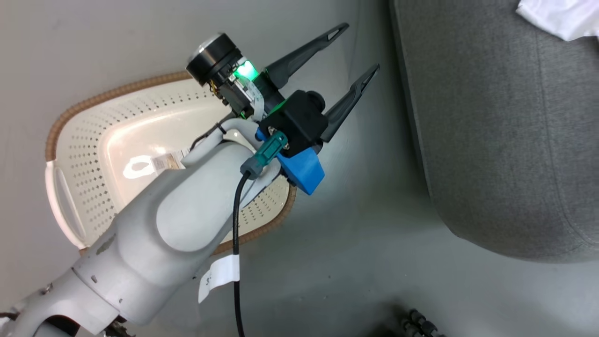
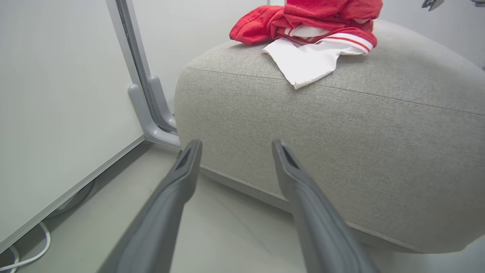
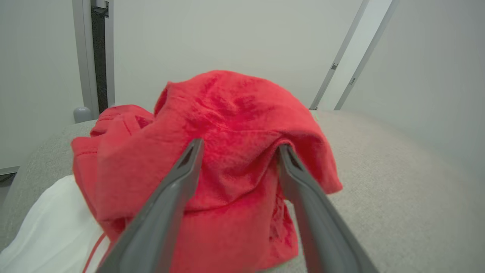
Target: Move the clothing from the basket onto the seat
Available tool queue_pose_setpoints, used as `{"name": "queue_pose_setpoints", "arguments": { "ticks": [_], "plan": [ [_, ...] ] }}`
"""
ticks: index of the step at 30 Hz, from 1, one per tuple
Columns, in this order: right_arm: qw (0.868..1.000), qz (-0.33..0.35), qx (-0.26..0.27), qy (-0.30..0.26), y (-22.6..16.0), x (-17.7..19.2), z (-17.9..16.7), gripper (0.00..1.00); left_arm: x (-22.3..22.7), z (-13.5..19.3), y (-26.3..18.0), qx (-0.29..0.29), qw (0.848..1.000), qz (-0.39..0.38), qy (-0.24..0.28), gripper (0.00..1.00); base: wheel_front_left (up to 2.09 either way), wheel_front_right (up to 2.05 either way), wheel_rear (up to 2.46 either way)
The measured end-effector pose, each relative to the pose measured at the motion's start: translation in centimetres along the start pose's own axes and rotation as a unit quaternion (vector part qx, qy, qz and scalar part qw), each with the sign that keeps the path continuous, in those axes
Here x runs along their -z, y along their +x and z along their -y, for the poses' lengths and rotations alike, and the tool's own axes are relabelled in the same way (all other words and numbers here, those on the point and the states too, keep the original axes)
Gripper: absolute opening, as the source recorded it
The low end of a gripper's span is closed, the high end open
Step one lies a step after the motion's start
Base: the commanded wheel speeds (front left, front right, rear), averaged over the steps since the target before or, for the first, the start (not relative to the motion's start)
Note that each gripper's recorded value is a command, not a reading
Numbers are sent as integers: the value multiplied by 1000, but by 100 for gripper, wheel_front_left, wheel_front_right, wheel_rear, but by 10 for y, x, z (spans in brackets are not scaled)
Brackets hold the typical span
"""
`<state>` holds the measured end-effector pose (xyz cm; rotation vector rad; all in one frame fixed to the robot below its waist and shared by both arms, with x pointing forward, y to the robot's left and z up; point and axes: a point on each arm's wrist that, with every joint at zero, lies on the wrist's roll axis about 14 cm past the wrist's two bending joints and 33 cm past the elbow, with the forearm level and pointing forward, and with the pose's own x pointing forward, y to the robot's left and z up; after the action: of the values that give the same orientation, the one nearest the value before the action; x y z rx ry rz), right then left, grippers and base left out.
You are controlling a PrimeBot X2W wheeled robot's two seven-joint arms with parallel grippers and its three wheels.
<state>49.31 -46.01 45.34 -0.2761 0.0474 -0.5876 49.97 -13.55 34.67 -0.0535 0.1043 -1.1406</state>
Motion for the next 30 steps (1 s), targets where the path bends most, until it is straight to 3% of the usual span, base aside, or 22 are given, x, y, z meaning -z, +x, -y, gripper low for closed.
{"name": "queue_pose_setpoints", "arguments": {
  "ticks": [7, 14, 22, 30],
  "plan": [
    [1000, 0, -8, -3, -47, -14, 17, 100, -37, 9, -7, -24, 1000, 18, -4, 100, 0, 0, 0],
    [994, 92, -54, 24, -78, -89, 4, 100, -102, -1, -31, -97, 993, 63, 3, 100, 0, 0, 0],
    [973, 160, -148, 78, -107, -145, -54, 100, -152, -26, -90, -208, 973, 103, 16, 100, 0, 0, 0],
    [947, 186, -228, 130, -139, -176, -109, 100, -181, -45, -172, -326, 935, 132, 32, 100, 0, 0, 0]
  ]
}}
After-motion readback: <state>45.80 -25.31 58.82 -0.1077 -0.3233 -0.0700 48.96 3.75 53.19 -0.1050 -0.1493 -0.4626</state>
